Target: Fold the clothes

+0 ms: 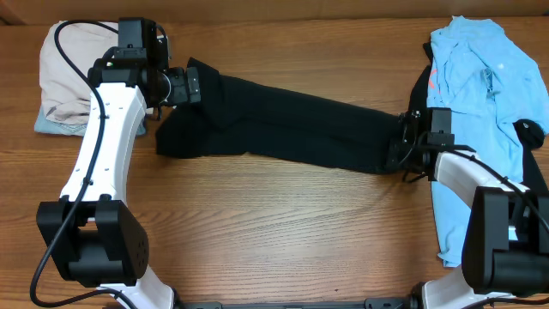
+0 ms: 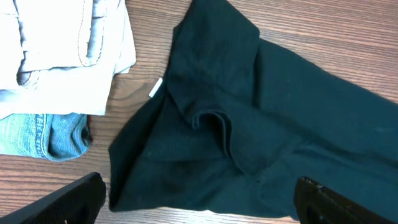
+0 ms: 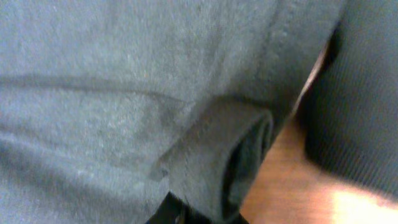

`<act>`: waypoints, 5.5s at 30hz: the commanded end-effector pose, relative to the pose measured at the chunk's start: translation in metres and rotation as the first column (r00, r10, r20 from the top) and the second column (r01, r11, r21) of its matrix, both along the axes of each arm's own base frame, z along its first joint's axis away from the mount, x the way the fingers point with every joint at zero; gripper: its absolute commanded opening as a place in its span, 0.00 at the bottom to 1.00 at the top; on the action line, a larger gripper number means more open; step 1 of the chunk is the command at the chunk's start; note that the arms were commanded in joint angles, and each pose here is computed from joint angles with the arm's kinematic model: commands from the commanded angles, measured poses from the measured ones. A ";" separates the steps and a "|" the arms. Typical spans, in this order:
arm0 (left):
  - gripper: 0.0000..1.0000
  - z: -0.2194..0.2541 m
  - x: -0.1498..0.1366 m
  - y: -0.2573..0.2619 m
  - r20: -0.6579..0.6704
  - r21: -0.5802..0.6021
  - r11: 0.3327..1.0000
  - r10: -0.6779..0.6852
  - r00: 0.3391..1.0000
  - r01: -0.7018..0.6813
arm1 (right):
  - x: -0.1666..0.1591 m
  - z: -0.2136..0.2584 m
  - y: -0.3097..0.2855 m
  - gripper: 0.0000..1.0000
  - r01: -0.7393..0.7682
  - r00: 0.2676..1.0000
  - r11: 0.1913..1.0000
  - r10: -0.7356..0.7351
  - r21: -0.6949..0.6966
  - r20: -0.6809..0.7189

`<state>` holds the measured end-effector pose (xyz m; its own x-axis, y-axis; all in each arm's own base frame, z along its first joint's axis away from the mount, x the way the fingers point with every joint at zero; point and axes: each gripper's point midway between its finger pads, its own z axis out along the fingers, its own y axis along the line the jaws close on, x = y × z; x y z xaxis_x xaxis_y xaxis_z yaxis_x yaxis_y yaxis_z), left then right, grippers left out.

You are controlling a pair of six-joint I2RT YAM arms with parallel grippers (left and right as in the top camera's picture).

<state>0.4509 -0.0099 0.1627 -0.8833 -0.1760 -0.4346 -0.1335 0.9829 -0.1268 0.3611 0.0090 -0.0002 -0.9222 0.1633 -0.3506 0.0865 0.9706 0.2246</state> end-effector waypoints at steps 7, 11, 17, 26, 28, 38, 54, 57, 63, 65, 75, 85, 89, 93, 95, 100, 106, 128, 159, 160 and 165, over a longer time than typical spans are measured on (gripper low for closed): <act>1.00 0.010 0.003 0.001 0.025 -0.001 1.000 -0.018 1.000 0.018 | -0.022 0.059 -0.013 0.04 0.092 0.984 0.996 -0.089 0.014 -0.157; 1.00 0.010 0.003 0.002 0.026 -0.001 1.000 -0.018 1.000 0.018 | -0.029 0.081 -0.023 0.04 0.046 0.979 0.998 -0.052 -0.034 -0.196; 1.00 0.010 0.003 0.001 0.026 -0.002 1.000 -0.018 1.000 0.018 | -0.018 0.103 -0.012 0.04 0.003 0.986 0.999 -0.009 -0.038 -0.165; 1.00 0.010 0.003 0.001 0.026 -0.002 1.000 -0.018 0.999 0.018 | 0.007 0.125 0.061 0.04 -0.151 0.988 0.988 0.150 -0.019 -0.044; 1.00 0.010 0.003 0.001 0.026 -0.002 1.000 -0.018 0.999 0.018 | 0.013 0.129 0.084 0.04 -0.176 0.984 0.984 0.176 -0.008 -0.003; 1.00 0.011 0.005 0.002 0.037 -0.002 1.000 -0.018 0.999 0.018 | 0.042 0.127 0.203 0.04 -0.288 0.945 0.954 0.269 0.079 0.187; 1.00 0.013 0.009 0.002 0.054 -0.001 1.000 -0.018 0.998 0.018 | 0.040 0.097 0.265 1.00 -0.376 0.917 0.915 0.344 0.145 0.202; 1.00 0.013 0.008 0.002 0.051 -0.001 1.000 -0.018 0.999 0.019 | 0.041 0.108 0.265 1.00 -0.381 0.916 0.908 0.347 0.171 0.201; 1.00 0.003 0.009 0.001 0.033 0.029 0.996 -0.086 0.996 0.085 | 0.047 0.126 0.235 1.00 -0.325 0.943 0.932 0.306 0.161 0.129; 1.00 -0.007 0.011 0.000 0.012 0.035 0.993 -0.113 0.994 0.112 | 0.045 0.121 0.222 1.00 -0.301 0.953 0.941 0.290 0.154 0.089; 1.00 -0.065 0.016 0.000 -0.103 0.037 0.986 -0.159 0.982 0.163 | -0.010 0.072 0.193 0.78 -0.424 0.894 0.903 0.430 0.076 -0.124; 1.00 -0.066 0.018 0.003 -0.098 0.039 0.987 -0.153 0.983 0.157 | -0.040 0.030 0.179 0.22 -0.420 0.881 0.906 0.423 0.059 -0.211; 1.00 -0.066 0.018 0.002 -0.098 0.039 0.987 -0.153 0.983 0.158 | -0.043 0.021 0.175 0.22 -0.417 0.883 0.908 0.416 0.045 -0.216; 1.00 -0.066 0.014 0.002 -0.113 0.034 0.986 -0.160 0.981 0.165 | -0.036 0.015 0.158 0.22 -0.396 0.901 0.917 0.377 -0.052 -0.213; 1.00 -0.064 0.012 0.002 -0.126 0.038 0.983 -0.176 0.976 0.182 | -0.030 0.013 0.147 0.22 -0.376 0.914 0.920 0.348 -0.109 -0.208; 1.00 -0.055 0.011 0.002 -0.131 0.040 0.981 -0.185 0.974 0.192 | -0.006 0.014 0.120 0.22 -0.325 0.942 0.927 0.299 -0.187 -0.154; 1.00 -0.052 0.012 -0.003 -0.120 0.023 0.974 -0.219 0.968 0.223 | 0.023 0.019 0.091 0.22 -0.294 0.956 0.932 0.285 -0.211 -0.072; 1.00 -0.115 -0.016 -0.045 -0.187 -0.163 0.779 -0.627 0.757 0.605 | 0.062 0.099 0.097 1.00 -0.312 0.949 0.950 0.313 -0.028 0.023; 1.00 -0.078 0.027 -0.039 -0.215 -0.223 0.967 -0.171 0.962 0.122 | 0.063 0.099 0.095 1.00 -0.305 0.952 0.952 0.306 -0.036 0.021; 1.00 -0.081 0.026 -0.037 -0.225 -0.210 0.971 -0.165 0.960 0.118 | 0.063 0.099 0.095 1.00 -0.305 0.952 0.952 0.306 -0.036 0.021; 1.00 -0.100 0.013 -0.038 -0.267 -0.175 0.971 -0.209 0.941 0.166 | 0.063 0.099 0.095 1.00 -0.305 0.952 0.952 0.306 -0.037 0.023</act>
<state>0.4734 -0.0502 0.0781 -0.9818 -0.0510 -0.1830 0.0065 0.9537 -0.3006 0.4193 0.1020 0.0854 -0.9313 -0.1333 -0.3390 -0.2070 0.9594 0.1916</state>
